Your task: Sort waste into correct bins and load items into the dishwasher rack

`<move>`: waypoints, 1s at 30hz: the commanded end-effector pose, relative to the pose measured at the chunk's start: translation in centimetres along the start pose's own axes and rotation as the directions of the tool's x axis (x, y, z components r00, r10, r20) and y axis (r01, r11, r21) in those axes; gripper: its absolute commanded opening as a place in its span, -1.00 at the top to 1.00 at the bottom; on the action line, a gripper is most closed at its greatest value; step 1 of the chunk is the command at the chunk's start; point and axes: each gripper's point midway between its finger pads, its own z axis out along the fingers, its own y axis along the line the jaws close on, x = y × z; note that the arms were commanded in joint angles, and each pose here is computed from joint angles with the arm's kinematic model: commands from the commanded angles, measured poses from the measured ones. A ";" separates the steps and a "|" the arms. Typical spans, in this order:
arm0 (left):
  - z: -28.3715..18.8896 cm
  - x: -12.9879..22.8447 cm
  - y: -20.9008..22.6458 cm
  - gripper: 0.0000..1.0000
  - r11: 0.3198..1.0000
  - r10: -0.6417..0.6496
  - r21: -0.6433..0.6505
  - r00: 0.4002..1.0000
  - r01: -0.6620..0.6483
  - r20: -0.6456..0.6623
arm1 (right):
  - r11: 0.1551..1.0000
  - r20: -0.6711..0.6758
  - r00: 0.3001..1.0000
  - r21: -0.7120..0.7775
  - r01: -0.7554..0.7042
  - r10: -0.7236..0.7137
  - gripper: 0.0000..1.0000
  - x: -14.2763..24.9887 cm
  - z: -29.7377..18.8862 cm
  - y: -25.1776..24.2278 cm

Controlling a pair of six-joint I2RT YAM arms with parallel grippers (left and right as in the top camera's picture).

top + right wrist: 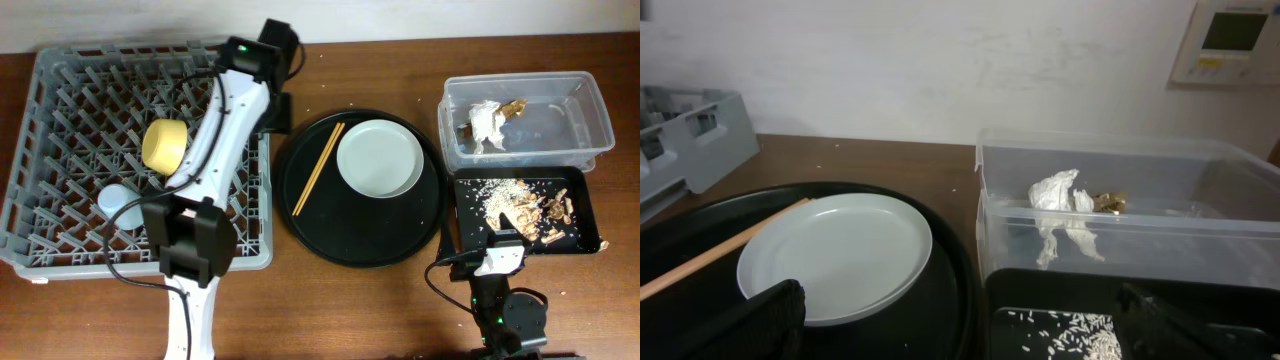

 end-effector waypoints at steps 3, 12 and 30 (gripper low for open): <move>4.0 2.1 -11.1 -0.01 0.892 0.372 0.268 0.928 -0.364 0.022 | 1.000 -0.005 1.000 -0.001 -0.004 0.003 -0.97 0.4 0.0 0.0; 11.3 2.5 -10.4 0.30 0.929 0.358 0.125 0.931 -0.348 -0.072 | 1.000 -0.005 1.000 -0.001 -0.004 0.003 -0.97 0.4 0.0 0.0; 8.4 5.3 -11.3 1.00 0.912 0.355 0.281 0.919 -0.300 -0.171 | 1.000 -0.005 1.000 -0.001 -0.004 0.003 -0.97 0.4 0.0 0.0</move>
